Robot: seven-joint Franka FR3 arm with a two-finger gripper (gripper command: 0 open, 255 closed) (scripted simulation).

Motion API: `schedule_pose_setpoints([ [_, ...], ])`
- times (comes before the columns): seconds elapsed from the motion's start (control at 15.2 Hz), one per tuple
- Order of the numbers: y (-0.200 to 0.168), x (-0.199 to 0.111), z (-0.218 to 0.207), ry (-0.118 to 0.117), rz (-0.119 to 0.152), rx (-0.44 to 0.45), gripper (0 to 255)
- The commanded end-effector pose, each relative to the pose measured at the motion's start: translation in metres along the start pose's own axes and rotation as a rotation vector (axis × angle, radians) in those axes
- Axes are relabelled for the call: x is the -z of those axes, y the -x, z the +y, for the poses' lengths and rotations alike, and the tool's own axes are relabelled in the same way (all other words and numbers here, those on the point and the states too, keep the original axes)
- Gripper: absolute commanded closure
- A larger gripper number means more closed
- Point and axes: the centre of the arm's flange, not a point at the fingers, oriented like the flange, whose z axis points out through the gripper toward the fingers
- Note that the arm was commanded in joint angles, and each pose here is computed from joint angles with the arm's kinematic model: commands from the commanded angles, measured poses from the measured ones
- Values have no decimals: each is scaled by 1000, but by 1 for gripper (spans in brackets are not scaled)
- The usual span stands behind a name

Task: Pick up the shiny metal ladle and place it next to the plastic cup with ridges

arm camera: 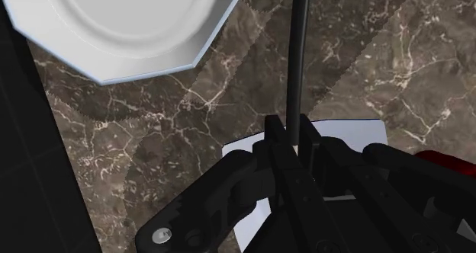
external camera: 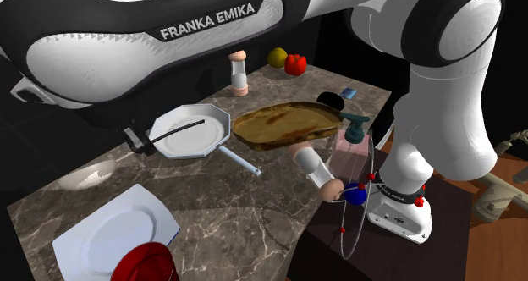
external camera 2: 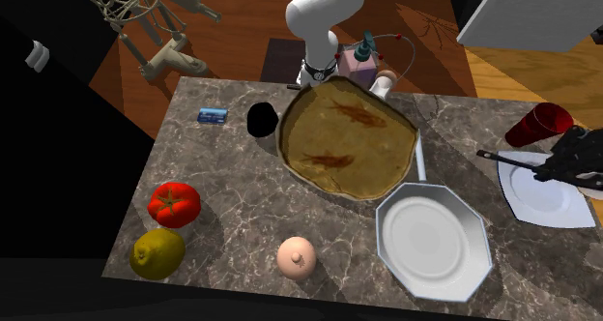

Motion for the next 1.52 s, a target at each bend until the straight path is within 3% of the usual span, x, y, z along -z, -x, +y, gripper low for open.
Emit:
schedule_pose_setpoints([
  [0.0,-2,-11,-2,0,0,0,255],
  [1.45,-23,-124,-14,0,0,0,255],
])
